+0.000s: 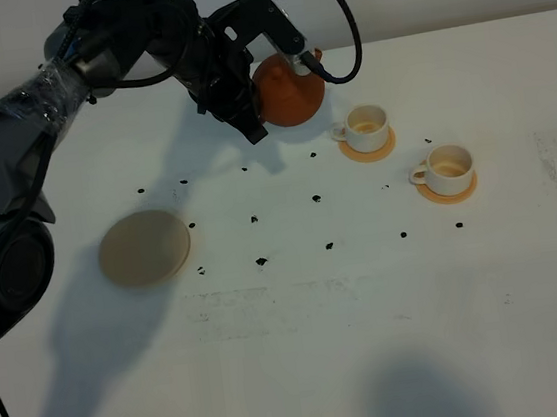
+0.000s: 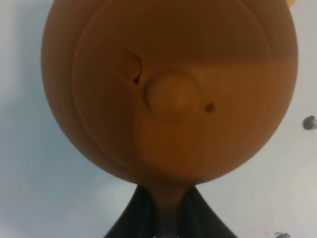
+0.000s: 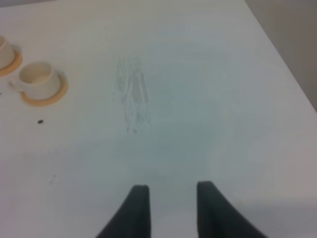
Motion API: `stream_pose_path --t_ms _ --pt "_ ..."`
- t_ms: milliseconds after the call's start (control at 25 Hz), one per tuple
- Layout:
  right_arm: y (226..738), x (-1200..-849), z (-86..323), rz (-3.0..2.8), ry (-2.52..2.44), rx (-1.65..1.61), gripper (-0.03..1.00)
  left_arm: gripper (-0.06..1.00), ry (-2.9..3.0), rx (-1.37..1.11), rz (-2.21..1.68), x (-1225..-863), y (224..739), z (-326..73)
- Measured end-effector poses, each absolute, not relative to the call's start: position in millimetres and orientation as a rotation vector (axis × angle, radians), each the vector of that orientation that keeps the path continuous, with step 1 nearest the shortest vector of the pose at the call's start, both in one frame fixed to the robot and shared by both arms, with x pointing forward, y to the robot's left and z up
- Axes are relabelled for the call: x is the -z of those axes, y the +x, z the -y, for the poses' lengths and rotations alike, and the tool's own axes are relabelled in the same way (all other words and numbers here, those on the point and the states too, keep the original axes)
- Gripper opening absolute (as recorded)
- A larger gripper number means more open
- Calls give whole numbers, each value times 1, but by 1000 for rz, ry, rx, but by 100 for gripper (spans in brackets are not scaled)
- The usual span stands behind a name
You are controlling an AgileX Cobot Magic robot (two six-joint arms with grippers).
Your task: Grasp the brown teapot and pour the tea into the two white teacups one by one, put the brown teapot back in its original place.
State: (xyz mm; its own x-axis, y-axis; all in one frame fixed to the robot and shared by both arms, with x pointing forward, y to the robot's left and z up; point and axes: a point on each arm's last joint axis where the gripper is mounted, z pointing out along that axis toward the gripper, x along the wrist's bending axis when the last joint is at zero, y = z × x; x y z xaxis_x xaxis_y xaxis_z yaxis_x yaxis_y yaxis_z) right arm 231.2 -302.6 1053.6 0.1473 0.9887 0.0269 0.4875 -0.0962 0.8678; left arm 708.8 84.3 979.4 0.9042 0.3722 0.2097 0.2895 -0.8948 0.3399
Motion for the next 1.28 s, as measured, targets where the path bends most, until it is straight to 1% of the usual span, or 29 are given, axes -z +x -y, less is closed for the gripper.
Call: stream_pose_path --t_ms 400,680,1280 --pt "231 -1054 303 -1434 1690 -862 23 9 2758 -538 -425 -980 717 -85" --pt "231 -1054 303 -1434 1690 -862 23 9 2771 -552 -326 -965 717 -71" --pt "231 -1054 303 -1434 1690 -862 23 9 2791 -687 -137 -966 718 -60"
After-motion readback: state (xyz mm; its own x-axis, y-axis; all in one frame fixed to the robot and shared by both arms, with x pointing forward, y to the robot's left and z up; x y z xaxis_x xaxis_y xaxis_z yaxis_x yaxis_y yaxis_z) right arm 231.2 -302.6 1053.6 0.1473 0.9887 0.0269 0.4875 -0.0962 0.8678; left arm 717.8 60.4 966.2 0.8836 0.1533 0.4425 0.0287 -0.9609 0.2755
